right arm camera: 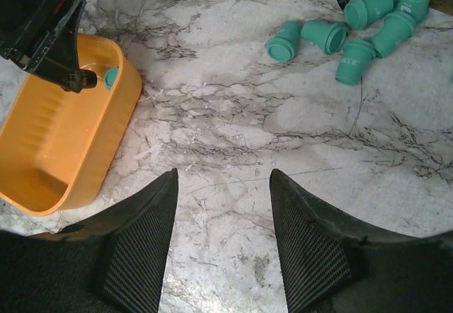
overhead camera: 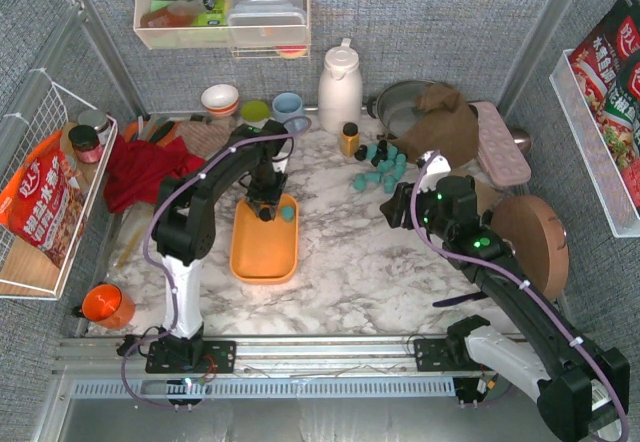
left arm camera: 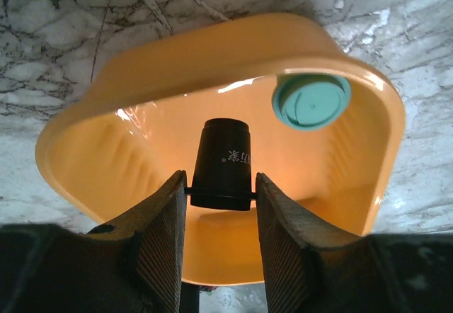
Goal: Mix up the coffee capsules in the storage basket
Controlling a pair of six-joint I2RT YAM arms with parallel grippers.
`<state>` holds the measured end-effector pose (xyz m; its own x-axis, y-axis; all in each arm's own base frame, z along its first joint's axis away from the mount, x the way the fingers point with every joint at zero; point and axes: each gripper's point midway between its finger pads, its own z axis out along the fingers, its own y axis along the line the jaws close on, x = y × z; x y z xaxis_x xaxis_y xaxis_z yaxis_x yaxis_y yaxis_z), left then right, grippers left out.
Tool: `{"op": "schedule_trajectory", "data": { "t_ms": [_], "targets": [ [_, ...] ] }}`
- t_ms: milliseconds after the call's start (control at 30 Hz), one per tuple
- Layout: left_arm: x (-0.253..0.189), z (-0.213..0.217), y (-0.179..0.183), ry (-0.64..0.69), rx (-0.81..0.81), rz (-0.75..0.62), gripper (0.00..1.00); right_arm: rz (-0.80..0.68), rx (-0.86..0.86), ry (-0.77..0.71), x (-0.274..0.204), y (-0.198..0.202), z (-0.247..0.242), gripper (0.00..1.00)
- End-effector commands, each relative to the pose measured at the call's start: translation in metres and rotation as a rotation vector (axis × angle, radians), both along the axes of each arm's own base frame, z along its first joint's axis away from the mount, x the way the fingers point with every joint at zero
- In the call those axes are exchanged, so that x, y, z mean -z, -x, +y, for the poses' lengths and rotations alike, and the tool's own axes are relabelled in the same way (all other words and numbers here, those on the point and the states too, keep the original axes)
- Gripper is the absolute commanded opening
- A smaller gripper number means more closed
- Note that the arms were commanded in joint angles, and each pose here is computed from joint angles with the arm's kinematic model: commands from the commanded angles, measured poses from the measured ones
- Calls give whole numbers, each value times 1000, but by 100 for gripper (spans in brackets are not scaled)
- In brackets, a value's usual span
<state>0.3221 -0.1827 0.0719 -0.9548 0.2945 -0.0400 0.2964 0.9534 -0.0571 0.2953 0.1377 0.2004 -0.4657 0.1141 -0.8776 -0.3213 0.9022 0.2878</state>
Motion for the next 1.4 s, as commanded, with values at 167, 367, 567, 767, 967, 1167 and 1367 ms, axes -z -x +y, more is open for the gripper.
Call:
{"op": "schedule_trajectory", "data": {
  "t_ms": [167,367,567,767,967,1167,1367],
  "targets": [
    [8,6,2,-5,30,72,51,8,-14,-12,1,-1,4,59],
    [12,-3,-7,24,21,52,55,16,-20,-13,4,-1,6,59],
    [19,-7,-15,26,9,40,55,16,-22,-12,4,-1,6,59],
    [6,-6,-28,18,-9,-30,56,15,-29,-16,3,-1,7,59],
    [-30,-13,-40,68,-39,-135,57,18,-38,-15,5,-1,10,59],
    [-68,-15,-40,115,-52,-244,57,30,22,36,20,-10,0,59],
    [-95,-19,-36,196,-76,-420,61,71,93,99,49,-28,-7,58]
  ]
}}
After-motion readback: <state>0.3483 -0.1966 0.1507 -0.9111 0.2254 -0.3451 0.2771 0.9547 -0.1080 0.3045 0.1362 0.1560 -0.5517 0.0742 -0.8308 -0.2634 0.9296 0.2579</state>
